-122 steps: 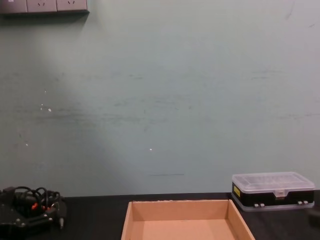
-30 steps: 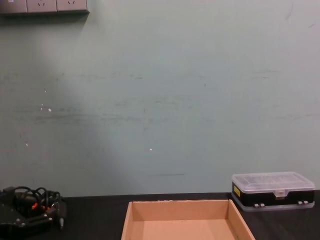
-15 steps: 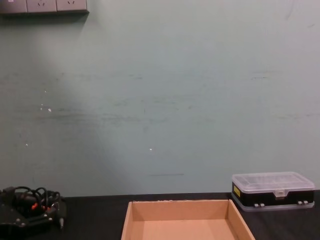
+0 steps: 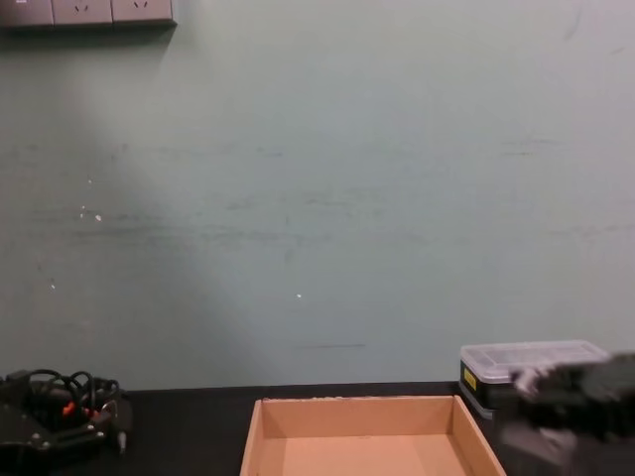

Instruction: Use one hand to pick up the angle iron from the table and place it into the box.

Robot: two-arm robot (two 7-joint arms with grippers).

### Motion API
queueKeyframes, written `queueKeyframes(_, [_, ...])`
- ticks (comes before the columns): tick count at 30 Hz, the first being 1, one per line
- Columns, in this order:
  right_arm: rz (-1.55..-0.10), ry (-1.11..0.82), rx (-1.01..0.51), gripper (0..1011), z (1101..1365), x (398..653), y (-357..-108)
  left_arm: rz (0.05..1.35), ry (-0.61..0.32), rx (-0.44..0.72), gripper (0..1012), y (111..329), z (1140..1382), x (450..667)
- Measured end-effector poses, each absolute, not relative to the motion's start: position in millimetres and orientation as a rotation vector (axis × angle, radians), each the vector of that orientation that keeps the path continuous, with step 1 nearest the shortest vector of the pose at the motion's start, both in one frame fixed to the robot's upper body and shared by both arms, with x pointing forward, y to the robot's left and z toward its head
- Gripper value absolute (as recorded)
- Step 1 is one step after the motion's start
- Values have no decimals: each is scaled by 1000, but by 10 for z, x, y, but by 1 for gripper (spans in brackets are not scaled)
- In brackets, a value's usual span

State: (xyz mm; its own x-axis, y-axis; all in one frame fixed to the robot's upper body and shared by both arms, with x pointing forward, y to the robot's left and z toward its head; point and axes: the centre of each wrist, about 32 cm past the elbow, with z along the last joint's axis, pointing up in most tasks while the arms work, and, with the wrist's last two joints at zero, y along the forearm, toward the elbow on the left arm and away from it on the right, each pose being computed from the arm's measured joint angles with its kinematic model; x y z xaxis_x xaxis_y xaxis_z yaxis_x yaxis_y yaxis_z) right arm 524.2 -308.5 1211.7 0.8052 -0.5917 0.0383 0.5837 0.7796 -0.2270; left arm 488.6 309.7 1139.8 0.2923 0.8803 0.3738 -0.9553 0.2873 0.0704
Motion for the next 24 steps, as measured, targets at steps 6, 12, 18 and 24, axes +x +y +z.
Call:
queueKeyframes(6, [-701, 44, -239, 456, 12272, 5547, -2783, 1248, -285, 304, 1000, 3097, 11398, 4886])
queueKeyframes(12, [-727, 70, -245, 456, 12340, 5804, -2460, 1248, -285, 305, 1000, 3097, 11398, 4886])
queueKeyframes(18, [-740, 106, -267, 456, 12329, 5952, -2222, 1248, -285, 305, 1000, 3097, 11398, 4886])
queueKeyframes(24, [-799, 181, -322, 457, 12228, 6075, -1979, 1248, -285, 304, 1000, 3097, 11398, 4886])
